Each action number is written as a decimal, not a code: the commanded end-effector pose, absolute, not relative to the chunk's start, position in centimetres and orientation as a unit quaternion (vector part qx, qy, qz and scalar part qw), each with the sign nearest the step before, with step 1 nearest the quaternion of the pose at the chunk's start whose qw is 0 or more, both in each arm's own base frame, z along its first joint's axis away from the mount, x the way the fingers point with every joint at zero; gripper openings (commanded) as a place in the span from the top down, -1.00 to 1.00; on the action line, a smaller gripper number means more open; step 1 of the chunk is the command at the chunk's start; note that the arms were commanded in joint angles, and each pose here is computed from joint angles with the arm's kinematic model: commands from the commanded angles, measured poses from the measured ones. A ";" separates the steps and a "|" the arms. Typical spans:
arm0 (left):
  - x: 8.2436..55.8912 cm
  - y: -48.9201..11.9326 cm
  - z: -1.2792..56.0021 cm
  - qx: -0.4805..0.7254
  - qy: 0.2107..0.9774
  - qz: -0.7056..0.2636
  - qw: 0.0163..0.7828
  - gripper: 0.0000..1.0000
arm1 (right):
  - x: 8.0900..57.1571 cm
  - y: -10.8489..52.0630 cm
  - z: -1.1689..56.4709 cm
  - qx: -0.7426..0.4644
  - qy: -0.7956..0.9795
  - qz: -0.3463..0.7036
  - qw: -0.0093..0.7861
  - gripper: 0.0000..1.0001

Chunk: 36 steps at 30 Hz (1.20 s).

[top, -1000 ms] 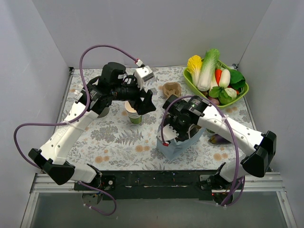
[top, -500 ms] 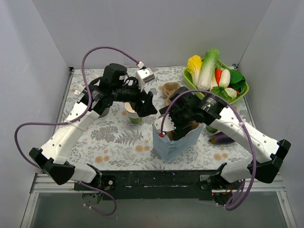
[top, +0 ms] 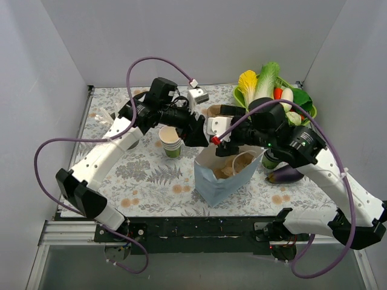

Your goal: Pack the takeout coffee

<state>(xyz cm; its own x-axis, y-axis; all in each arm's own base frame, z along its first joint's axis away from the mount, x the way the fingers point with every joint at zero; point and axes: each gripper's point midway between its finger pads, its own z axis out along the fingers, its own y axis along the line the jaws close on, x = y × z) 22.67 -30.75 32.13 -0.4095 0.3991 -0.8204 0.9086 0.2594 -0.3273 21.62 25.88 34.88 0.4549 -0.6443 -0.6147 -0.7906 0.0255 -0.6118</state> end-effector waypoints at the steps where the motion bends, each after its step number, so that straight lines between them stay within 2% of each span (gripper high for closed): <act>1: 23.6 -32.3 31.4 0.445 0.734 -0.422 0.292 -0.53 | 22.7 26.1 41.1 -0.590 0.529 0.099 0.603 -0.85; 4: 23.3 -33.4 29.8 0.446 0.739 -0.426 0.271 -0.50 | 23.5 25.4 43.3 -0.545 0.539 0.091 0.636 -0.86; 6: 23.3 -33.4 28.5 0.447 0.745 -0.420 0.263 -0.43 | 24.1 25.1 43.1 -0.539 0.555 0.090 0.627 -0.85; 12: 23.5 -33.9 30.2 0.457 0.722 -0.430 0.293 -0.42 | 25.0 22.0 45.3 -0.526 0.580 0.082 0.616 -0.80; 13: 23.6 -34.0 30.8 0.458 0.717 -0.431 0.301 -0.43 | 24.8 21.2 43.3 -0.539 0.609 0.088 0.576 -0.79; 17: 22.8 -34.6 33.7 0.477 0.681 -0.461 0.310 -0.47 | 25.0 17.8 40.5 -0.504 0.674 0.078 0.534 -0.77; 28: 23.0 -35.0 30.5 0.481 0.698 -0.456 0.272 -0.49 | 28.5 13.0 37.9 -0.394 0.741 0.035 0.542 -0.72; 32: 23.4 -35.4 29.0 0.486 0.709 -0.437 0.265 -0.43 | 28.4 12.7 37.7 -0.383 0.744 0.043 0.546 -0.71; 36: 23.8 -35.8 28.8 0.491 0.710 -0.432 0.262 -0.20 | 28.5 12.5 37.5 -0.370 0.744 0.042 0.554 -0.70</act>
<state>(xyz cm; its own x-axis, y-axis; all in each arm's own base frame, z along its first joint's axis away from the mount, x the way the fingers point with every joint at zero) 23.74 -35.62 28.64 -0.4109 0.4544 -0.7904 0.9099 0.1511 -0.3862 28.30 12.53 35.71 -0.1556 -0.5656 -0.8099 -0.6410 0.6816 -0.3529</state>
